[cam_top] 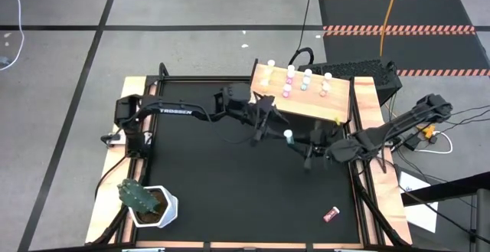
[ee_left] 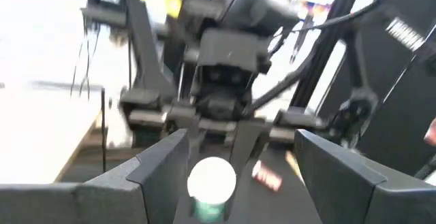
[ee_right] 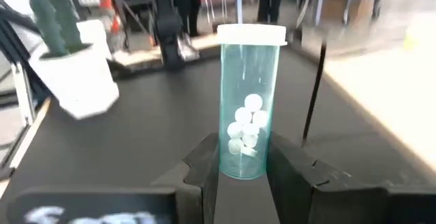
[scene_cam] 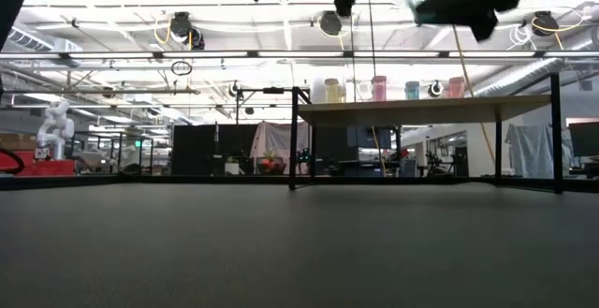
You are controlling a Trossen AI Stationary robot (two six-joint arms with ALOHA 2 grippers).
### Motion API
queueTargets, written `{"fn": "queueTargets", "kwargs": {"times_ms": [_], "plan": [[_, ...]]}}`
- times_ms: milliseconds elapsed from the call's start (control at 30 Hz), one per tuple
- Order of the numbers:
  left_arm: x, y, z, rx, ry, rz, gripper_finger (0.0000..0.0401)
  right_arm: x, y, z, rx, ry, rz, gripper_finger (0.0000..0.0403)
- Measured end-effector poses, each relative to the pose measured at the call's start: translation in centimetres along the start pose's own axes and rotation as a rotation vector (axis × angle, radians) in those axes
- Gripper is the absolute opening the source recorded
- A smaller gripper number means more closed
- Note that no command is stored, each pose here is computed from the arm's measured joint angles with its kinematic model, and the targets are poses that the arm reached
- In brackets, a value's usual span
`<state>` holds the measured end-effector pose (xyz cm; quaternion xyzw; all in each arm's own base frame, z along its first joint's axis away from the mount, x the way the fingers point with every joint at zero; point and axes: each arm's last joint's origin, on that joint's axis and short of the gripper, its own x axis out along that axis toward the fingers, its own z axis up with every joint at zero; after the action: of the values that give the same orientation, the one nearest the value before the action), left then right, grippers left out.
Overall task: Pick and place medicine bottles onto shelf by color
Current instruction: Put the green pill bottle on the shelf aligned with the blue pill bottles
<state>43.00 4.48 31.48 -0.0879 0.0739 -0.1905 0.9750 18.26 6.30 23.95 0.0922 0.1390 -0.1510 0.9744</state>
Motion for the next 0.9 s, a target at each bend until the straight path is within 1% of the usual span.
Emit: {"fn": "queueTargets", "kwargs": {"times_ms": [100, 167, 233, 333, 433, 533, 600, 667, 800, 900], "plan": [[-0.5, -0.7, 1.5, 0.04, -0.078, -0.013, 0.0266, -0.3, 0.1, 1.1, -0.063, -0.094, -0.01, 0.0095], [-0.9, -0.9, 2.0, 0.041, -0.099, 0.006, 0.0266, -0.4, 0.1, 1.9, -0.097, -0.16, -0.008, 0.0095], [-0.9, -0.8, 2.2, 0.043, -0.117, 0.041, 0.0266, -0.5, 0.1, 2.6, -0.134, -0.217, -0.013, 0.0095], [-0.9, -0.8, 2.3, 0.038, -0.13, 0.048, 0.0266, -0.5, 0.1, 3.5, -0.189, -0.289, -0.029, 0.0095], [-0.6, -1.4, 2.3, 0.071, -0.137, 0.049, 0.0266, -0.2, -0.1, 3.9, -0.231, -0.322, -0.041, 0.0095], [-0.3, -1.9, 2.2, 0.104, -0.14, 0.068, 0.0262, 0.0, -0.3, 4.1, -0.231, -0.333, -0.053, 0.0095], [-0.2, -2.1, 2.3, 0.124, -0.155, 0.07, 0.0249, 0.0, -0.3, 4.1, -0.231, -0.333, -0.055, 0.0095], [-0.2, -2.1, 2.4, 0.13, -0.167, 0.095, 0.0229, 0.0, -0.3, 4.1, -0.232, -0.333, -0.056, 0.0095], [-0.2, -2.1, 2.4, 0.128, -0.172, 0.123, 0.0178, 0.1, -0.3, 4.0, -0.24, -0.328, -0.057, 0.0095], [-0.2, -2.1, 2.4, 0.136, -0.17, 0.131, 0.0148, 0.1, -0.3, 4.0, -0.241, -0.326, -0.058, 0.0095]]}}
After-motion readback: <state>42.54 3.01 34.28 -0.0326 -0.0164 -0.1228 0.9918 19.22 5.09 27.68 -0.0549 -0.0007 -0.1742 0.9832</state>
